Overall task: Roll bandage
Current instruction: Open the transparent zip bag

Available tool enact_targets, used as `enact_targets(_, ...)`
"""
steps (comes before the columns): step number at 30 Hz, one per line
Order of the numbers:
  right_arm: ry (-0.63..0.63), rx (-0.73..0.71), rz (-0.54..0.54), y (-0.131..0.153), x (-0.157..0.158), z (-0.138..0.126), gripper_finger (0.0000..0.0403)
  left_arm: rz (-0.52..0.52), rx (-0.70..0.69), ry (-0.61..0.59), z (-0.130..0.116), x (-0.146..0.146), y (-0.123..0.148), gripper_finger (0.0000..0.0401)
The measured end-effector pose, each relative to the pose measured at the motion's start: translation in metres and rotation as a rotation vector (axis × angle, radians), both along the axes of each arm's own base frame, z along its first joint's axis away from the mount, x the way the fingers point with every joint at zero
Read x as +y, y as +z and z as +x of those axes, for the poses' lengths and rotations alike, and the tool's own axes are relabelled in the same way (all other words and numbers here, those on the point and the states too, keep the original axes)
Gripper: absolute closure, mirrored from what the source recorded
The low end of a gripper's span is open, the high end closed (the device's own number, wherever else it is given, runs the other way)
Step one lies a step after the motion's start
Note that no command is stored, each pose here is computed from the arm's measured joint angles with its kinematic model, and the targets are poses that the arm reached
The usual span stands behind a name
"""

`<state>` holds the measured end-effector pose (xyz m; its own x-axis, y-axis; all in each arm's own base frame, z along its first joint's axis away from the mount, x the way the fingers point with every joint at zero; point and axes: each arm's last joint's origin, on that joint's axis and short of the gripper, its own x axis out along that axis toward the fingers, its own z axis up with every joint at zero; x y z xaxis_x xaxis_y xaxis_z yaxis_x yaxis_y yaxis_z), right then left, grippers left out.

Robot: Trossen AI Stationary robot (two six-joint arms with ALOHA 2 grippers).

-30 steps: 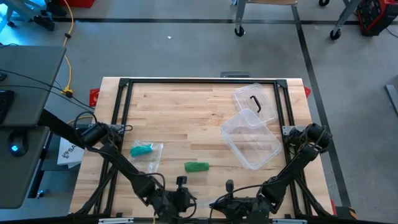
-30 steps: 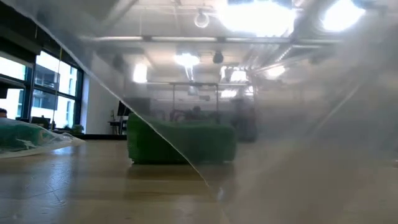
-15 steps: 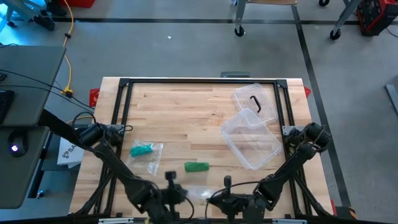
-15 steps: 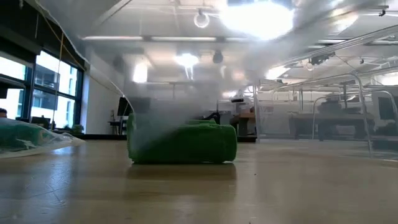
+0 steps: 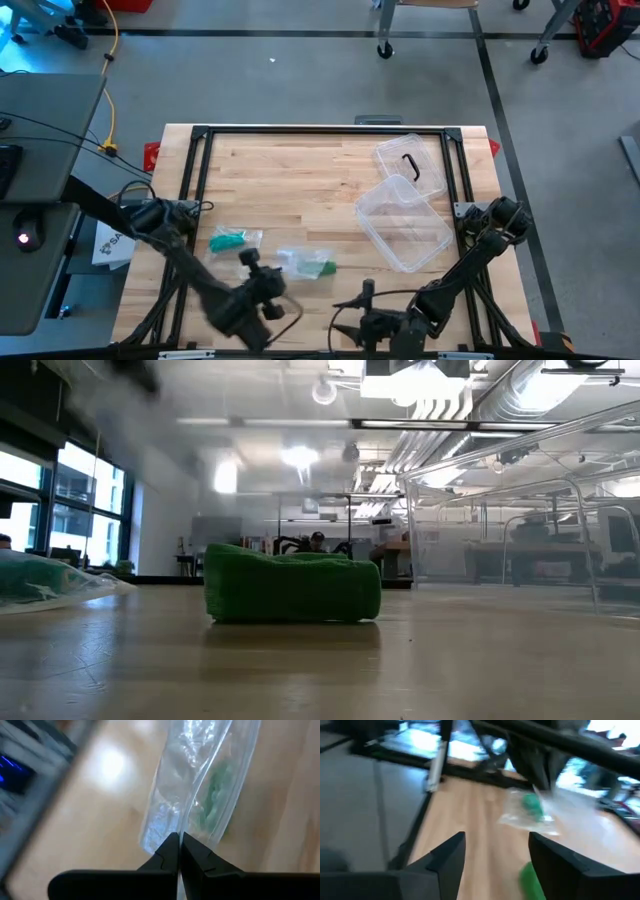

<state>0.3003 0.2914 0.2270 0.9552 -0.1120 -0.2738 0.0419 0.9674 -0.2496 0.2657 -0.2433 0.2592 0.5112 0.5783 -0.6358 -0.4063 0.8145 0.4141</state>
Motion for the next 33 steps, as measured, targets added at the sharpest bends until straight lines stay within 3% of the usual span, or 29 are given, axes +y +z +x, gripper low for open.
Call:
enact_targets(4, 0.14, 0.062, 0.0, -0.003, -0.001, 0.005, 0.0191, -0.082, 0.182, 0.081, 0.012, 0.014, -0.049, 0.0401)
enact_targets(7, 0.23, 0.093, -0.083, -0.007, -0.003, 0.01, 0.0191, -0.09, 0.185, 0.105, 0.017, 0.014, -0.061, 0.0401)
enact_targets(10, 0.248, 0.098, -0.179, -0.009, -0.011, 0.019, 0.019, -0.143, 0.135, 0.066, 0.023, 0.007, -0.063, 0.0401)
enact_targets(15, 0.26, 0.116, -0.222, -0.009, -0.035, 0.039, 0.019, -0.212, 0.061, -0.009, 0.035, -0.003, -0.06, 0.0401)
enact_targets(20, 0.328, 0.172, -0.259, -0.016, -0.045, 0.048, 0.019, -0.244, 0.007, -0.005, 0.042, -0.003, -0.058, 0.0401)
enact_targets(27, 0.163, 0.306, -0.396, -0.035, -0.062, 0.05, 0.019, -0.261, -0.062, -0.003, 0.053, 0.0, -0.055, 0.0401)
enact_targets(33, 0.168, 0.37, -0.363, -0.041, -0.068, 0.049, 0.019, -0.19, -0.18, 0.005, 0.058, 0.0, -0.044, 0.0401)
